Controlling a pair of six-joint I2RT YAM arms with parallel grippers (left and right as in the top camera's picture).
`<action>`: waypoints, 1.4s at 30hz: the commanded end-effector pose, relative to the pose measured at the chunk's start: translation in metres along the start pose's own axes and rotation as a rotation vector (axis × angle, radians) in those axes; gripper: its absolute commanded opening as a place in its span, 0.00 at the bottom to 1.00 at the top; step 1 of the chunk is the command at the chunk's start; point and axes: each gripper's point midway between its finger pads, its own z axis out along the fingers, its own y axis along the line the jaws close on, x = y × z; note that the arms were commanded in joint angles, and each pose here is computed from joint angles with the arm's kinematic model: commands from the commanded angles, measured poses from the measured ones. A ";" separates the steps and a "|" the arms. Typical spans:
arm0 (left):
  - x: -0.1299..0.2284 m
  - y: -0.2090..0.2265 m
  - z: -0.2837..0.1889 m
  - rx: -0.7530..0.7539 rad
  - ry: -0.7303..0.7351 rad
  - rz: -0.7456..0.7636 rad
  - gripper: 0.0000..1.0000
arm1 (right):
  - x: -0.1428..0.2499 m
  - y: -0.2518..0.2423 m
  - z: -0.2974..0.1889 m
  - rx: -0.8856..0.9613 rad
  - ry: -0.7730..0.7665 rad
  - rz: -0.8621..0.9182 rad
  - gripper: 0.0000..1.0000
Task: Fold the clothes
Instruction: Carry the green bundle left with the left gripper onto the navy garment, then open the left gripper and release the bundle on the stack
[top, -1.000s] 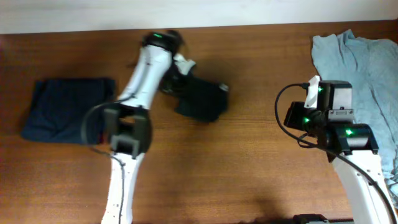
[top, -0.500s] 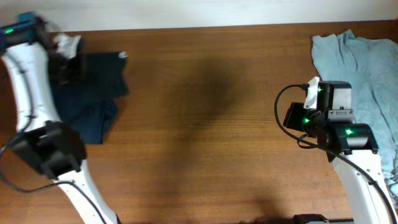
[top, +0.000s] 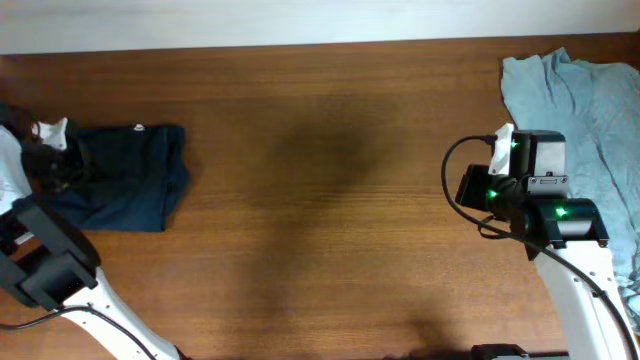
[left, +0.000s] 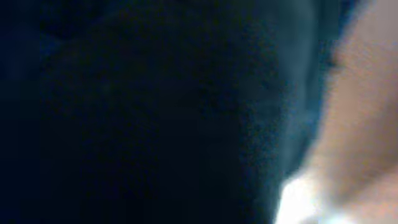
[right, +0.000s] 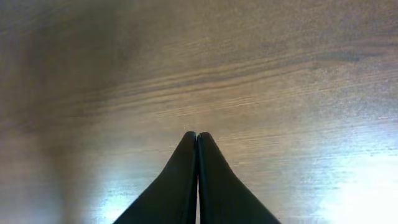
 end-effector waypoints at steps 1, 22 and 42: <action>0.009 0.040 0.002 -0.132 0.013 -0.192 0.04 | -0.002 0.002 -0.004 -0.007 -0.006 0.007 0.04; 0.005 0.041 -0.114 0.113 -0.304 -0.323 0.57 | 0.003 0.000 -0.004 -0.001 0.014 0.007 0.04; 0.005 0.056 0.006 -0.401 -0.265 -0.444 0.01 | 0.026 -0.006 -0.006 0.025 0.111 0.036 0.05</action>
